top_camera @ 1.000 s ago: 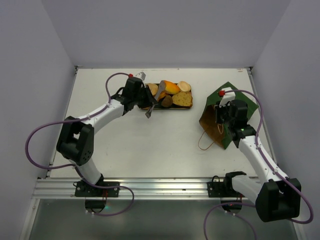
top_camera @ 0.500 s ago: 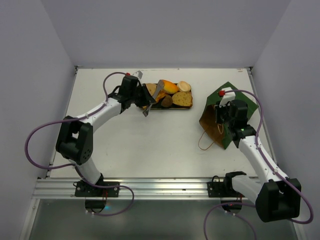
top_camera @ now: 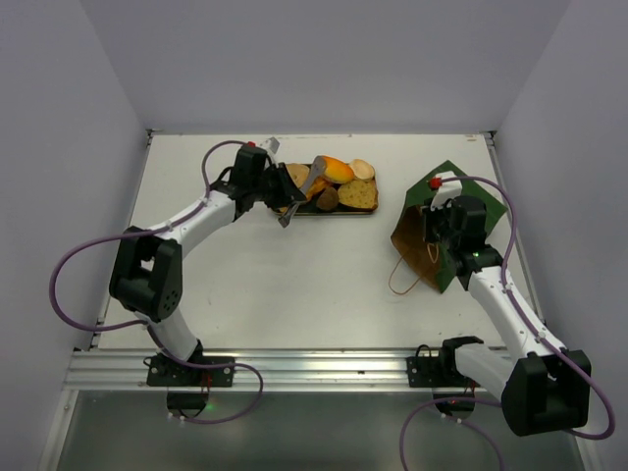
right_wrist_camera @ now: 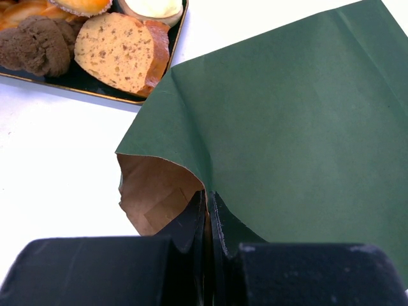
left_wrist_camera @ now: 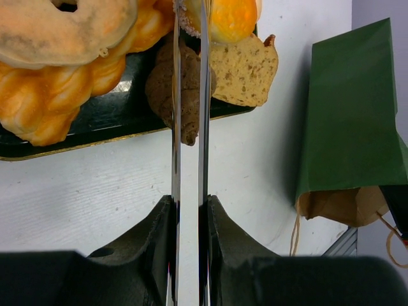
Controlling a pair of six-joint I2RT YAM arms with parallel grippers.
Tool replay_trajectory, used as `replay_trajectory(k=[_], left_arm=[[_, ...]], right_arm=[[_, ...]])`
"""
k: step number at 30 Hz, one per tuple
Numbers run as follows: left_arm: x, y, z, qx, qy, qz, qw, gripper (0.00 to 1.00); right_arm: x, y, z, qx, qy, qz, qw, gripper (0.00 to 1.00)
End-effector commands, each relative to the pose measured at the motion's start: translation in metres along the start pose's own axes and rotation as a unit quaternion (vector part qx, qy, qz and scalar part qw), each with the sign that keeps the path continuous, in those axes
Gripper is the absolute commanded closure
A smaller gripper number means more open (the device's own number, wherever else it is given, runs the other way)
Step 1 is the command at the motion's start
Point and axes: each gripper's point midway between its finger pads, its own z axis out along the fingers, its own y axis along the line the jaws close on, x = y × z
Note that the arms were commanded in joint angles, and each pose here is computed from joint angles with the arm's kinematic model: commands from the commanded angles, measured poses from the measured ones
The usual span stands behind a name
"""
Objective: Take the fake bread out of the paper bag
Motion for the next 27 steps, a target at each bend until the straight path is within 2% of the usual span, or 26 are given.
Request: replay_trajectory(k=[1,6,13,27], left_arm=[[-0.024,-0.030,-0.010,0.061,-0.025,0.010,0.998,0.74],[-0.029,-0.032,-0.014,0.072,-0.030,0.004,0.997,0.74],[-0.016,-0.037,-0.010,0.103,0.000,-0.003,0.995,0.74],[-0.007,-0.019,0.003,0.088,0.019,-0.017,0.996,0.69]], right_arm=[[-0.020,-0.003,-0.004,0.003,-0.037,-0.007,0.999,0.98],[-0.019,-0.003,-0.003,0.003,-0.035,-0.007,0.999,0.98],[-0.020,-0.003,-0.004,0.003,-0.037,-0.008,0.999,0.98],[-0.019,-0.003,-0.004,0.003,-0.036,-0.008,0.999,0.98]])
